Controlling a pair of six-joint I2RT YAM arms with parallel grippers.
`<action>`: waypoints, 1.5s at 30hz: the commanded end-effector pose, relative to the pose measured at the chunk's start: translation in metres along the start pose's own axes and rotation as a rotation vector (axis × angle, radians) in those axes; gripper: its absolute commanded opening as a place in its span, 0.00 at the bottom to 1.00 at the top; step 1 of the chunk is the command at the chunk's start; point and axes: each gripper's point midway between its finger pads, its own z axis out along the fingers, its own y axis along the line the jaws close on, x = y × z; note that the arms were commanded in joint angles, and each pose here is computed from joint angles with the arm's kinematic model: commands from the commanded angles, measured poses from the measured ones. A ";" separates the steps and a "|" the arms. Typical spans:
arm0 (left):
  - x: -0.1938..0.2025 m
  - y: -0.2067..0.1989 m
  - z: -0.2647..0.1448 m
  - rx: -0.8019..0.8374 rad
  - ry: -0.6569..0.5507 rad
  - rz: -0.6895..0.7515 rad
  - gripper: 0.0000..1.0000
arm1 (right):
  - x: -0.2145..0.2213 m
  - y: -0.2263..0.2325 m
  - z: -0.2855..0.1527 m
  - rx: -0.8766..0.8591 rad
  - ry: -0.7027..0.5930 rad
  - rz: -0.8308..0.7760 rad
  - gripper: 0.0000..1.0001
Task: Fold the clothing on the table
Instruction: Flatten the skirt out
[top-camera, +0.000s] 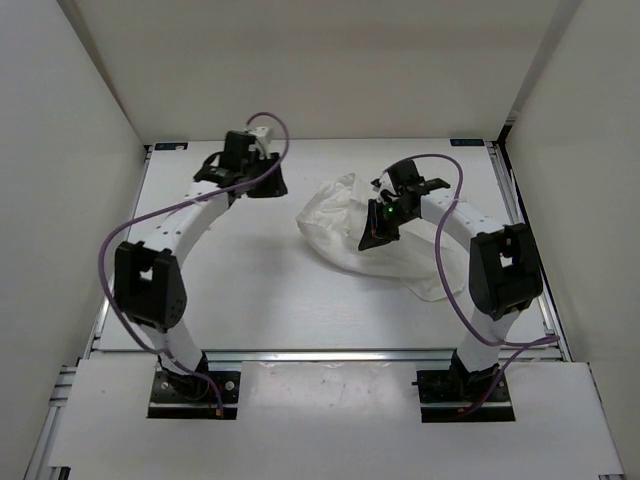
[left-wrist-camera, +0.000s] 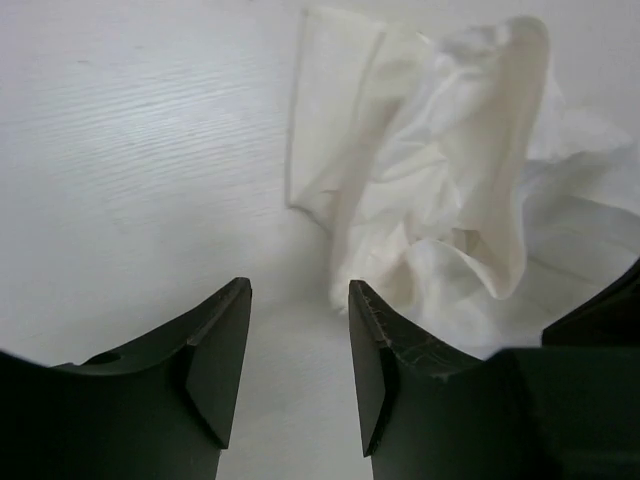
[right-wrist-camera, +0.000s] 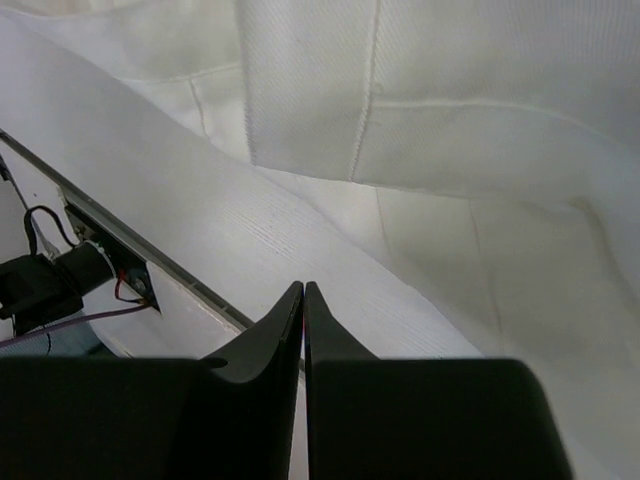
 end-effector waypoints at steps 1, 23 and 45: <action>0.007 0.025 -0.024 0.039 -0.032 -0.064 0.54 | -0.025 0.015 -0.015 -0.034 -0.060 -0.067 0.06; 0.030 -0.017 0.012 0.197 -0.001 -0.249 0.59 | -0.015 0.000 -0.018 -0.026 -0.044 -0.054 0.07; 0.085 -0.061 0.012 0.142 0.129 -0.051 0.00 | -0.087 0.002 -0.052 0.100 -0.184 -0.097 0.63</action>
